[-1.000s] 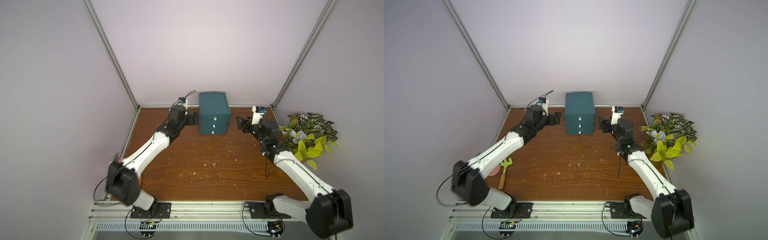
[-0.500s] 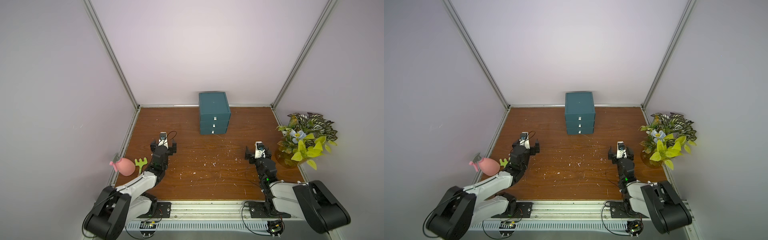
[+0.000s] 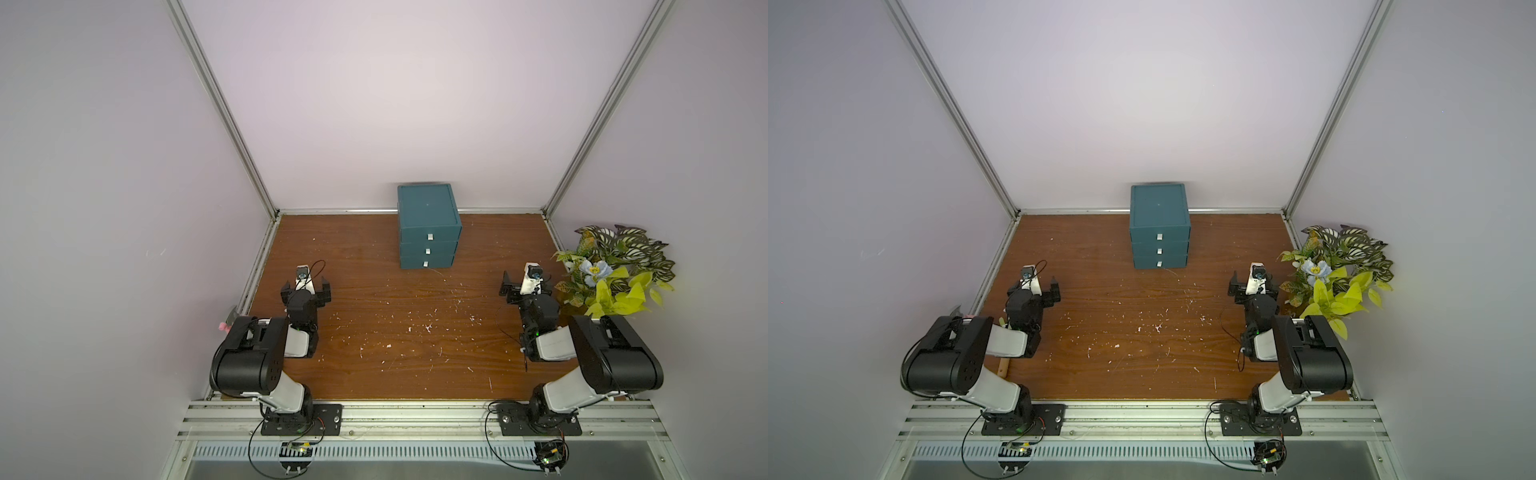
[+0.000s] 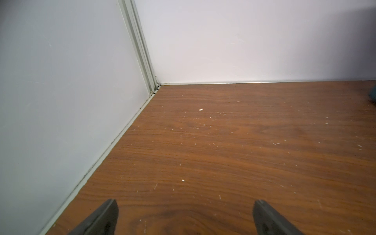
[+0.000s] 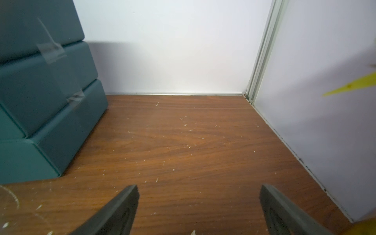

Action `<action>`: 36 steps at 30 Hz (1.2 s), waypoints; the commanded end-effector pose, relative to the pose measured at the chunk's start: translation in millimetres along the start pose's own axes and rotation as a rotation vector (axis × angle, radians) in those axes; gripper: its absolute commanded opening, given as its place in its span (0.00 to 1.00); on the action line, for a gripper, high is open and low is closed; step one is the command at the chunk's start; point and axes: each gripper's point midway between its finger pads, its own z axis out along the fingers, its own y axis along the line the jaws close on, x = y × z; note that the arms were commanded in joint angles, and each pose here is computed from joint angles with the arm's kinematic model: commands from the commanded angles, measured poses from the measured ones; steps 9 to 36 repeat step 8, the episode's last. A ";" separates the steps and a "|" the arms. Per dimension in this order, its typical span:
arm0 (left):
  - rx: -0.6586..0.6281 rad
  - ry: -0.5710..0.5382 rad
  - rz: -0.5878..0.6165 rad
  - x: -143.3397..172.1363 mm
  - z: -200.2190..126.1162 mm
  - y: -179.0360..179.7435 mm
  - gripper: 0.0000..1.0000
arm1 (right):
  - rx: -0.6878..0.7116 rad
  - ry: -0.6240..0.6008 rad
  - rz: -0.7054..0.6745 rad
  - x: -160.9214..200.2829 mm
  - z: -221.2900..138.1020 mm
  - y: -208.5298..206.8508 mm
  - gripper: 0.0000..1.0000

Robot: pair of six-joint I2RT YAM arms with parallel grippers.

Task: Place the plugs into the drawer by color
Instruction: Reset both arms

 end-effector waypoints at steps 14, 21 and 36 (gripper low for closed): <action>0.064 -0.081 -0.040 -18.9 -0.9 -9.2 0.99 | -0.077 0.004 0.000 -2.6 2.4 15.8 0.99; 0.064 -0.081 -0.040 -18.9 -0.9 -9.2 0.99 | -0.077 0.004 0.000 -2.6 2.4 15.8 0.99; 0.064 -0.081 -0.040 -18.9 -0.9 -9.2 0.99 | -0.077 0.004 0.000 -2.6 2.4 15.8 0.99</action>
